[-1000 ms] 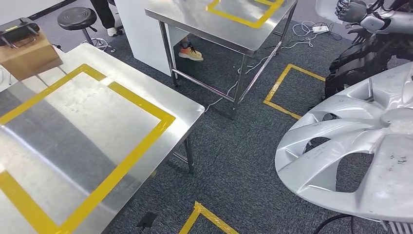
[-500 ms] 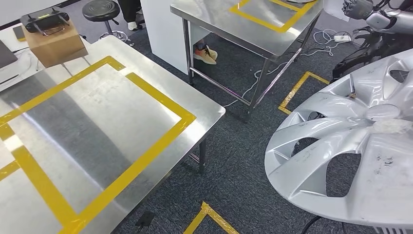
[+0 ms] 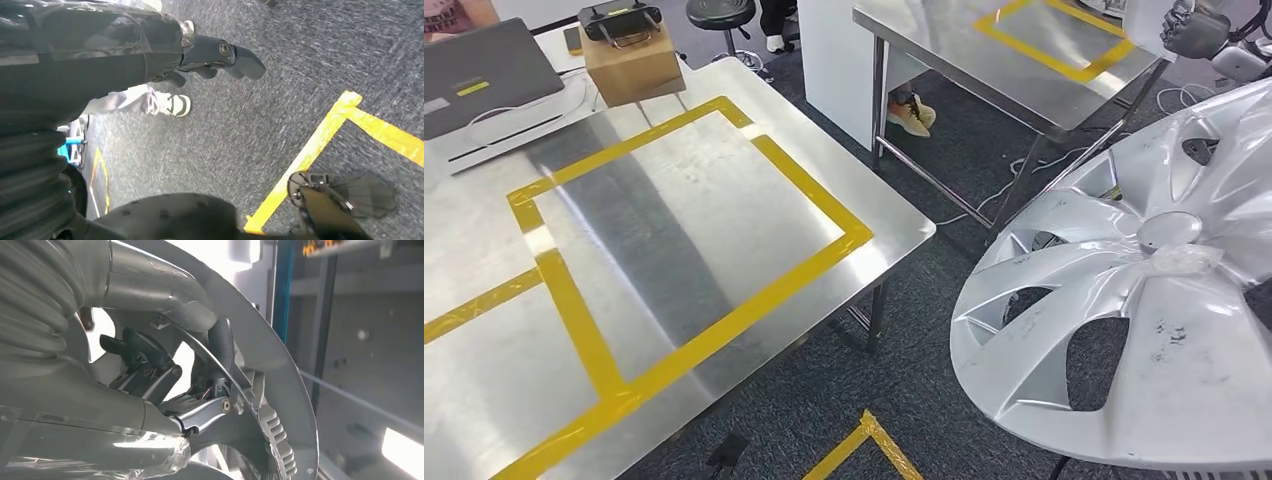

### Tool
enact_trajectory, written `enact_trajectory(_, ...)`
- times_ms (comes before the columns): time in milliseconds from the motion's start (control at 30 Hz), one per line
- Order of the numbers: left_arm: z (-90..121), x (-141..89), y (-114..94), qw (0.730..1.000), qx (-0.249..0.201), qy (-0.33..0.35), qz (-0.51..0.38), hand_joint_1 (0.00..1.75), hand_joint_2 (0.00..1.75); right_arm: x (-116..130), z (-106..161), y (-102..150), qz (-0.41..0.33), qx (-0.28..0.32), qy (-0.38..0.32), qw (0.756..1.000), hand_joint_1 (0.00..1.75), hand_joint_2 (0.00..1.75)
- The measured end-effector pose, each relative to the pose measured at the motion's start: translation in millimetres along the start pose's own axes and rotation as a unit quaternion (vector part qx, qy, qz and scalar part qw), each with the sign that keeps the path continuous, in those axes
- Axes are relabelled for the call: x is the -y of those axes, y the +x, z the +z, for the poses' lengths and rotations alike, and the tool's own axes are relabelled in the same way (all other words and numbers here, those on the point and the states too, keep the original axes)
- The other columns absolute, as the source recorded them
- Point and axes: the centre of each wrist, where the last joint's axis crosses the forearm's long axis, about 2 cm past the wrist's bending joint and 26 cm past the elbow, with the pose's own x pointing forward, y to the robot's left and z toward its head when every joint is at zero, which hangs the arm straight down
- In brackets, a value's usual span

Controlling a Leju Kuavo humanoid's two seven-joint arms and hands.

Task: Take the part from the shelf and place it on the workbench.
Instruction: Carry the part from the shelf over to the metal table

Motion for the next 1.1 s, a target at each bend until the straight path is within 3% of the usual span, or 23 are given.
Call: enact_trajectory(1100,1,1,0,1.000,0.002,-0.006,-0.006,0.00,1.75,1,3,-15,-0.024,-0.036,0.016,0.999,1.75,1.75)
